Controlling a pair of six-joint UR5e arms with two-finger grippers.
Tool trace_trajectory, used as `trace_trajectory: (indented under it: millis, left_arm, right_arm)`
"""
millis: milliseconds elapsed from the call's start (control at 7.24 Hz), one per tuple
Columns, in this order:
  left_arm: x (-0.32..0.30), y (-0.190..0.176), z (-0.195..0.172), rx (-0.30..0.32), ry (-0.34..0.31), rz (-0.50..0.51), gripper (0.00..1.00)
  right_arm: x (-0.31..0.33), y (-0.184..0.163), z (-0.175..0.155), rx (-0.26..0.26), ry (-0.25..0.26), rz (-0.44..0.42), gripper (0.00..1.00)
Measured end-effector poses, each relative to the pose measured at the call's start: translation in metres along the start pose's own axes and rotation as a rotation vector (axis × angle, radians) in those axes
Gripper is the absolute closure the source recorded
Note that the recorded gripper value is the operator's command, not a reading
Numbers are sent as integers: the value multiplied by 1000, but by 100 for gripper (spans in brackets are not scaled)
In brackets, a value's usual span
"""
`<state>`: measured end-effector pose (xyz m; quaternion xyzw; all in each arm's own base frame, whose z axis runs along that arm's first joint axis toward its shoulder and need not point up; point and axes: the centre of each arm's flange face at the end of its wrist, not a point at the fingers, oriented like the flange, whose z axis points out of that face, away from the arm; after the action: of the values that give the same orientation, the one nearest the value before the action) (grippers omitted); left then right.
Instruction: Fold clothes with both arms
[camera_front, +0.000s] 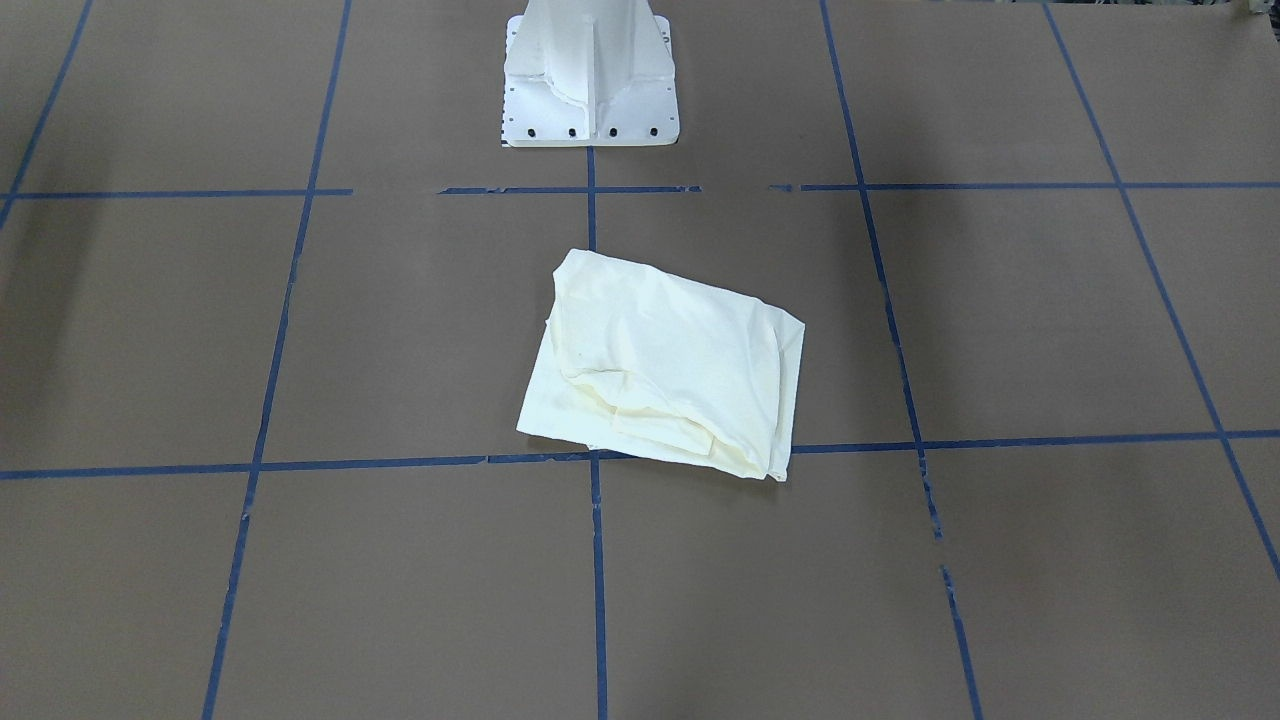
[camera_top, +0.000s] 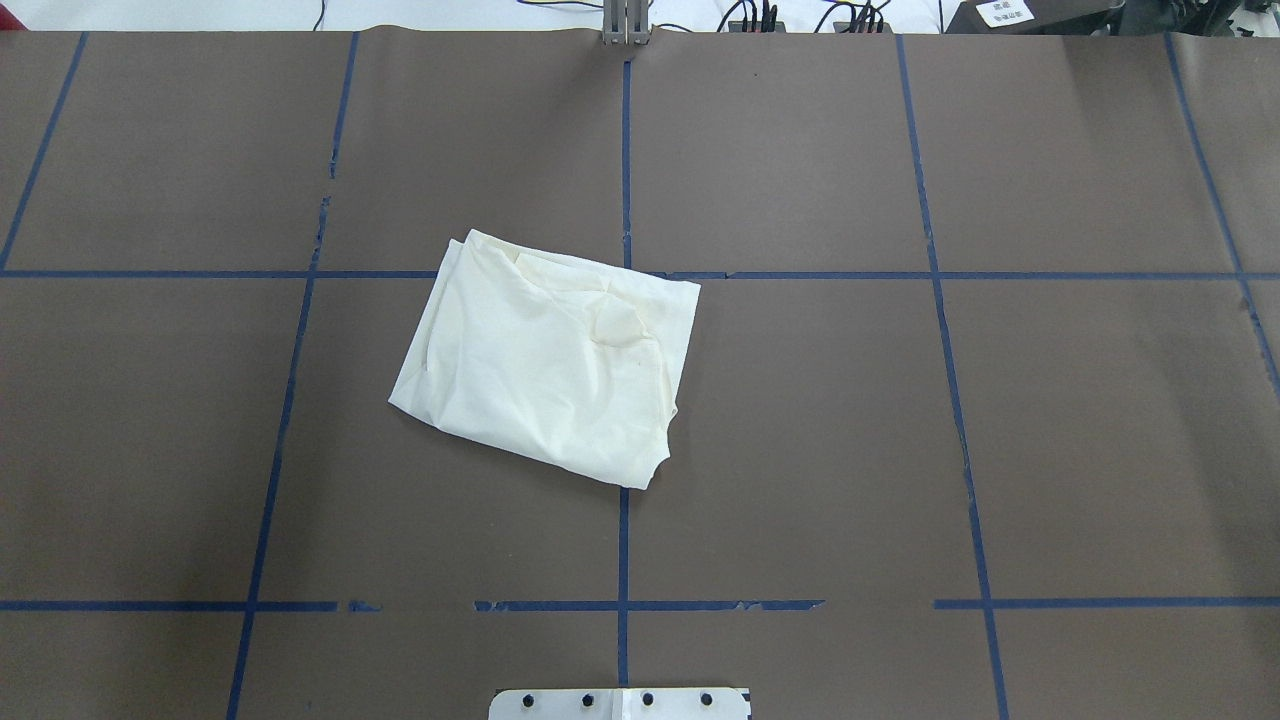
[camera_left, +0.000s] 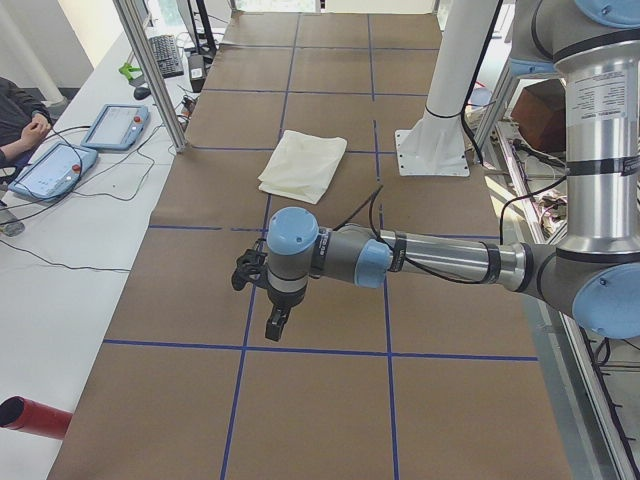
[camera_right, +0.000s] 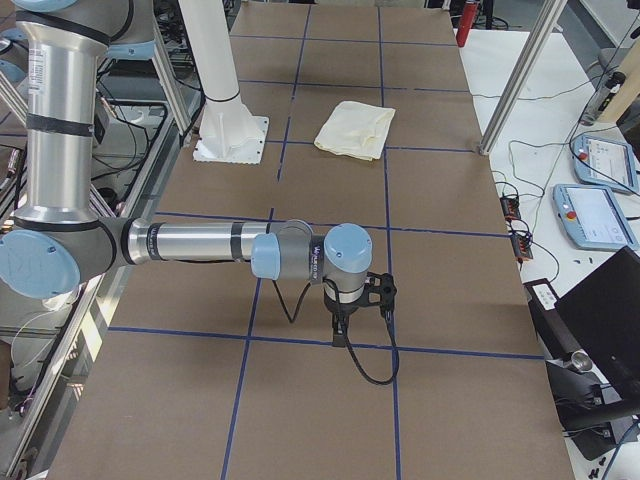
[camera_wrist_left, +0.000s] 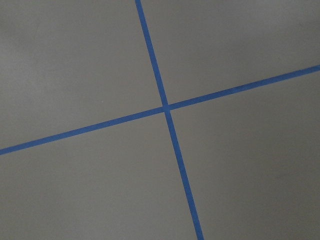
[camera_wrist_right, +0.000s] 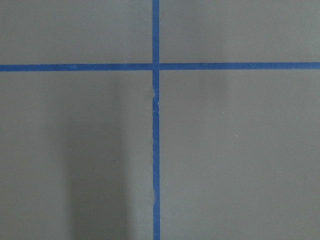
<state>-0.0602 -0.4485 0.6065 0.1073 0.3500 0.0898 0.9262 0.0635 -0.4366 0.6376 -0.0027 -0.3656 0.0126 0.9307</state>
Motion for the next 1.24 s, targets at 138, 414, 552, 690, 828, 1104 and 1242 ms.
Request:
trace_trajectory:
  millis: [138, 414, 552, 690, 828, 1104, 1242]
  left_arm:
    - [-3, 5, 3, -10, 2, -7, 0]
    - [-2, 27, 12, -31, 82, -50, 0]
    - [0, 38, 15, -38, 132, -79, 0]
    - [1, 42, 17, -41, 153, -90, 0]
    - [1, 44, 18, -41, 160, -94, 0]
    - [2, 43, 16, -36, 162, -92, 0]
    - [2, 42, 16, -34, 162, -91, 0]
  right_arm:
    - [4, 5, 4, -9, 2, 9, 0]
    - [9, 13, 8, -18, 5, 26, 0]
    - [10, 14, 9, -19, 5, 31, 0]
    - [10, 14, 9, -19, 5, 33, 0]
    - [9, 14, 8, -18, 5, 32, 0]
    - [8, 13, 7, -15, 5, 29, 0]
    - [8, 13, 7, -15, 6, 29, 0]
